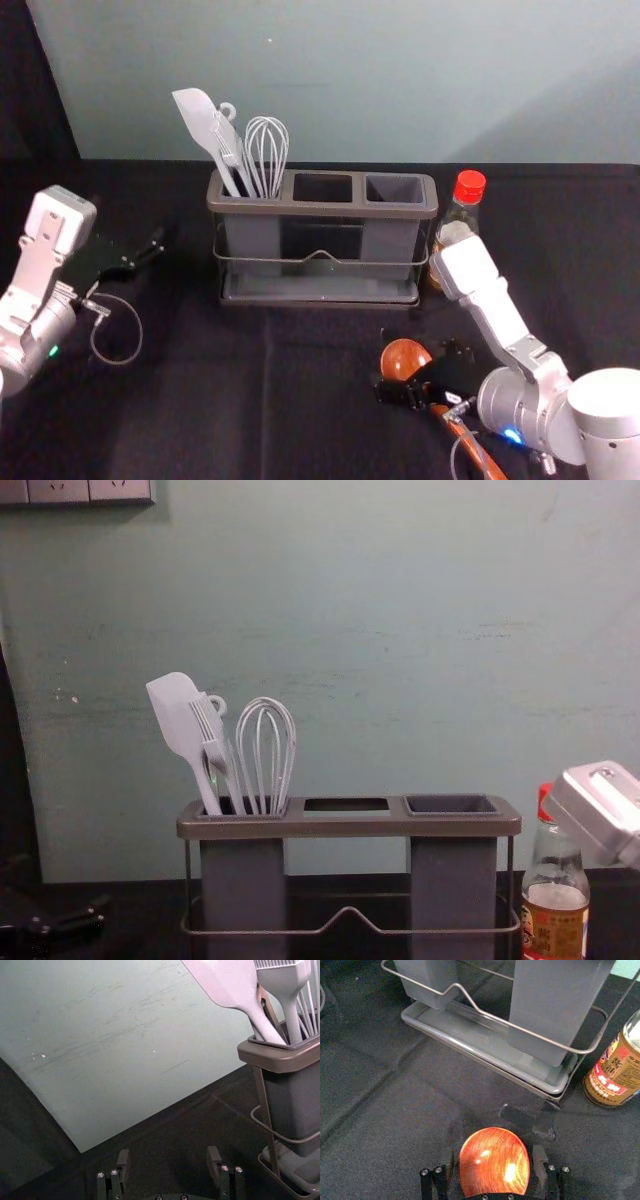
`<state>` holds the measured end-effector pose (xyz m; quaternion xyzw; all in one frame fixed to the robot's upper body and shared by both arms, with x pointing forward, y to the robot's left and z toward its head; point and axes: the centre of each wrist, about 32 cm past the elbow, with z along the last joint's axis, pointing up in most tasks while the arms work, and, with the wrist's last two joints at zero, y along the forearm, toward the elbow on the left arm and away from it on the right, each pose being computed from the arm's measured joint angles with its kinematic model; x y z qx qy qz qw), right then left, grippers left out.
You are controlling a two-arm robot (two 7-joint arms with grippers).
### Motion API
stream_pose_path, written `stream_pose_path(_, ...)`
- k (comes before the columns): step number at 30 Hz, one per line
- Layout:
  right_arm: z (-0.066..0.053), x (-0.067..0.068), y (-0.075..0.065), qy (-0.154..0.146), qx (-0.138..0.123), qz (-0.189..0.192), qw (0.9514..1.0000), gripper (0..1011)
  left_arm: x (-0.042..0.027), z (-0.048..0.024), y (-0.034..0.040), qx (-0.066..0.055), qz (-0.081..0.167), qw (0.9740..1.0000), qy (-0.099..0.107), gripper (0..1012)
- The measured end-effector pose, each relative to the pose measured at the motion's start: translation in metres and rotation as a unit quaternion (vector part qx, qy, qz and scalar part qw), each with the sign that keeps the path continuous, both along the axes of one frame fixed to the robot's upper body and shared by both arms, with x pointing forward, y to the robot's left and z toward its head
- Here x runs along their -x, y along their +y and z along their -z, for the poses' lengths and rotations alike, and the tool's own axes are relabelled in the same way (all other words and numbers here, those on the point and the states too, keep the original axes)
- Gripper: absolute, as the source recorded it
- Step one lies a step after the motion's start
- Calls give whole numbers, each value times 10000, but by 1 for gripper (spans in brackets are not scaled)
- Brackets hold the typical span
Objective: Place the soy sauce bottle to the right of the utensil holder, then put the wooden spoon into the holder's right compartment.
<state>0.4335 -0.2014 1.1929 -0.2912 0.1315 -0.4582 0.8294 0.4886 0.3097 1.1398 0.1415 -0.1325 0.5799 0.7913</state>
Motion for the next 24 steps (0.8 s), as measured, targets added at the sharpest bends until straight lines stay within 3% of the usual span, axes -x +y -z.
stream_pose_path(24,26,-2,39,-11,70,-55,10000,1004,0,0,0,0,0,10000,0,1000)
